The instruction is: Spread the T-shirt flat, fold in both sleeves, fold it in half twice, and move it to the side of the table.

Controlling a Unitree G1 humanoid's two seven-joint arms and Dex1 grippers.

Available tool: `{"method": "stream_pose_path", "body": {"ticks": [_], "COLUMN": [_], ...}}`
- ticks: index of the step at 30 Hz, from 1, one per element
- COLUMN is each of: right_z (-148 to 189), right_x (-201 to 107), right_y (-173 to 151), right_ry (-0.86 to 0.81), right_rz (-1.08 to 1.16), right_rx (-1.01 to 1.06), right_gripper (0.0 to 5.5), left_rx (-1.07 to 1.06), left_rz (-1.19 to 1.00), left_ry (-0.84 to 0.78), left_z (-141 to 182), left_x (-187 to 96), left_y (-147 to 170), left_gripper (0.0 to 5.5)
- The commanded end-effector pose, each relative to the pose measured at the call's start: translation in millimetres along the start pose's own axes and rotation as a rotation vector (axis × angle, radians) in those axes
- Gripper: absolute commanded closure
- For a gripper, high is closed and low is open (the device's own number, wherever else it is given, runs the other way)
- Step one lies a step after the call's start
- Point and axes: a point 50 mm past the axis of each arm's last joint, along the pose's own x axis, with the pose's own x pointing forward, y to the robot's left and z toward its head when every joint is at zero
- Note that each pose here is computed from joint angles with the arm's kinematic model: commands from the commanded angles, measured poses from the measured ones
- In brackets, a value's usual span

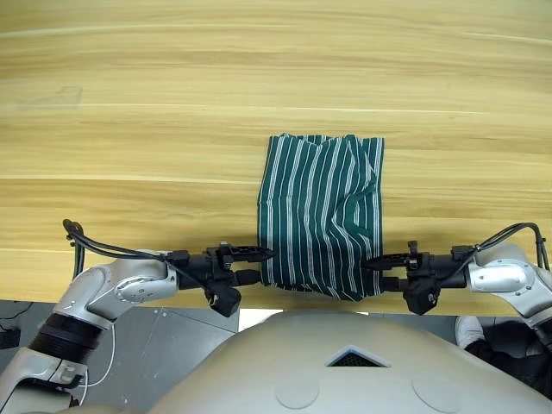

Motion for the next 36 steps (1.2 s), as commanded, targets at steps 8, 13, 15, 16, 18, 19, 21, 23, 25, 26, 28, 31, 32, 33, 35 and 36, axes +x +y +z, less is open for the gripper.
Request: {"method": "stream_pose_path", "body": {"ticks": [8, 13, 15, 16, 18, 19, 21, 23, 25, 26, 28, 31, 32, 33, 35, 36], "right_z": [-8, -8, -8, -9, -9, -9, -9, -10, -11, -11, -12, -17, -17, -16, -12, -9], "right_x": [8, 10, 10, 10, 10, 10, 11, 11, 11, 11, 10, -7, -15, -21, -27, -28], "right_y": [2, 1, 1, 1, 1, 1, 1, 1, 2, 2, -1, -28, -36, -43, -49, -50], "right_ry": [0.048, 0.050, 0.052, 0.054, 0.058, 0.059, 0.061, 0.063, 0.067, 0.068, 0.072, 0.106, 0.110, 0.104, 0.065, 0.048], "right_rz": [0.056, 0.042, 0.042, 0.043, 0.042, 0.041, 0.039, 0.037, 0.034, 0.033, 0.024, -0.070, -0.101, -0.125, -0.143, -0.139], "right_rx": [0.010, 0.012, 0.012, 0.012, 0.010, 0.010, 0.009, 0.008, 0.009, 0.010, 0.023, 0.169, 0.239, 0.306, 0.425, 0.474], "right_gripper": [3.75, 4.62, 5.06, 5.22, 5.46, 5.47, 5.47, 5.47, 5.47, 5.47, 5.47, 5.48, 5.48, 5.48, 5.48, 5.48], "left_rx": [-0.016, -0.014, -0.015, -0.015, -0.015, -0.014, -0.015, -0.018, -0.021, -0.021, -0.041, -0.251, -0.339, -0.417, -0.590, -0.668], "left_rz": [-0.142, -0.144, -0.146, -0.146, -0.147, -0.148, -0.148, -0.146, -0.147, -0.146, -0.124, -0.051, -0.031, -0.013, 0.018, 0.027], "left_ry": [0.038, 0.032, 0.034, 0.035, 0.036, 0.035, 0.036, 0.039, 0.041, 0.043, 0.050, 0.069, 0.064, 0.057, 0.039, 0.018], "left_z": [-7, -5, -5, -6, -6, -6, -6, -6, -6, -5, -5, -1, 3, 7, 14, 19], "left_x": [6, 6, 6, 6, 6, 6, 6, 6, 5, 4, 3, -4, -8, -11, -23, -29], "left_y": [-18, -19, -20, -20, -21, -21, -21, -22, -23, -23, -20, -9, -3, 3, 16, 23], "left_gripper": [3.28, 4.10, 4.49, 4.64, 4.94, 5.14, 5.24, 5.24, 5.25, 5.26, 5.26, 5.26, 5.26, 5.26, 5.26, 5.26]}}
